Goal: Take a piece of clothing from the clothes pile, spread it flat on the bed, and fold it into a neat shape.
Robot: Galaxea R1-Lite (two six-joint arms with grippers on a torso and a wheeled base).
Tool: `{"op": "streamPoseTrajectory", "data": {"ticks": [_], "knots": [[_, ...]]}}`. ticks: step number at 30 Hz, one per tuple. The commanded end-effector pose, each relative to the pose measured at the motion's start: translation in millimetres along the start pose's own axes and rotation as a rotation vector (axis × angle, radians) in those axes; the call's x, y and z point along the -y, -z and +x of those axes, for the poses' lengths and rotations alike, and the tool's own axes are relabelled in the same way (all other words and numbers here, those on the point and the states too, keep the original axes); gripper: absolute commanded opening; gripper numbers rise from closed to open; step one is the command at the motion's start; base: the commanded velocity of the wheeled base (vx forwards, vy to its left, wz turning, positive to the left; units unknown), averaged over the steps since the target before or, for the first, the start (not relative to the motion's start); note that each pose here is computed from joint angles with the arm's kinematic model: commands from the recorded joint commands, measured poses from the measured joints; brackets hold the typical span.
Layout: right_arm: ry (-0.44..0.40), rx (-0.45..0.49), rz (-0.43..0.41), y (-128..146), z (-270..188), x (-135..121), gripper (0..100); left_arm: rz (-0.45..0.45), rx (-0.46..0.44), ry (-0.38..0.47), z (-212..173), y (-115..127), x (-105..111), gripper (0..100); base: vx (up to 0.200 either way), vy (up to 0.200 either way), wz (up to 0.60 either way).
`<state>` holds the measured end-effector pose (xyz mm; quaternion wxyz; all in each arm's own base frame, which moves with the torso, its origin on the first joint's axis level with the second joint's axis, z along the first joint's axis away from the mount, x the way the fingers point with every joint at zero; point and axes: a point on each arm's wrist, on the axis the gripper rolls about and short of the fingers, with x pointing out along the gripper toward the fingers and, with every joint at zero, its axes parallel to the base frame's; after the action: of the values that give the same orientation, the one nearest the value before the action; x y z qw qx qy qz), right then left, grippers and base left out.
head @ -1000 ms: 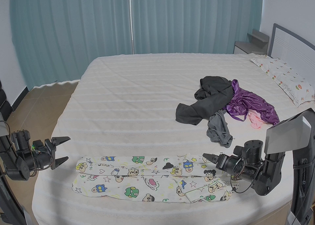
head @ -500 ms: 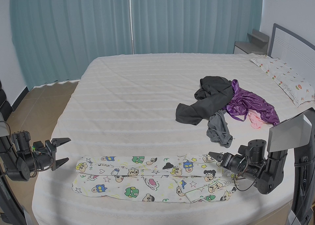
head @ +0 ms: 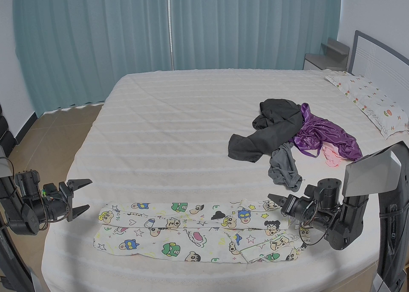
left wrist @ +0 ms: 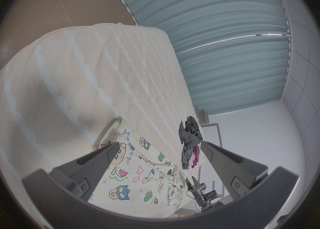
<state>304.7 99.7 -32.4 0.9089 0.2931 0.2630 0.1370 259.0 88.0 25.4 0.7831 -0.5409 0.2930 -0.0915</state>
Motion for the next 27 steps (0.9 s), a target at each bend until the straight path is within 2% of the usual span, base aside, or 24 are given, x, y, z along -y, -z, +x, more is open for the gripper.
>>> {"op": "streamPoseTrajectory", "data": {"ticks": [1, 9, 15, 24, 25, 27], "knots": [[0.014, 0.009, 0.000, 1, 3, 8, 0, -0.002, 0.000, -0.002, 0, 0, -1, 100, 0.000, 0.000, 0.00], [0.022, 0.056, -0.023, -12, 1, 10, 0, -0.004, -0.001, -0.002, 0, 0, -1, 100, 0.000, 0.000, 0.00], [0.002, 0.136, -0.040, -25, 11, 2, 0, -0.004, -0.002, -0.001, 0, 0, -1, 100, 0.000, 0.000, 0.00], [0.007, 0.121, -0.064, -21, 14, 4, 0, -0.002, 0.000, -0.002, 0, 0, -1, 100, 0.000, 0.000, 0.00], [0.015, 0.111, -0.069, -18, 15, 6, 100, -0.002, 0.000, -0.002, 0, 0, -1, 100, 0.000, 0.000, 0.00], [0.023, 0.107, -0.067, -17, 15, 8, 100, -0.002, -0.002, -0.001, 0, 0, -1, 100, 0.000, 0.000, 0.00]]}}
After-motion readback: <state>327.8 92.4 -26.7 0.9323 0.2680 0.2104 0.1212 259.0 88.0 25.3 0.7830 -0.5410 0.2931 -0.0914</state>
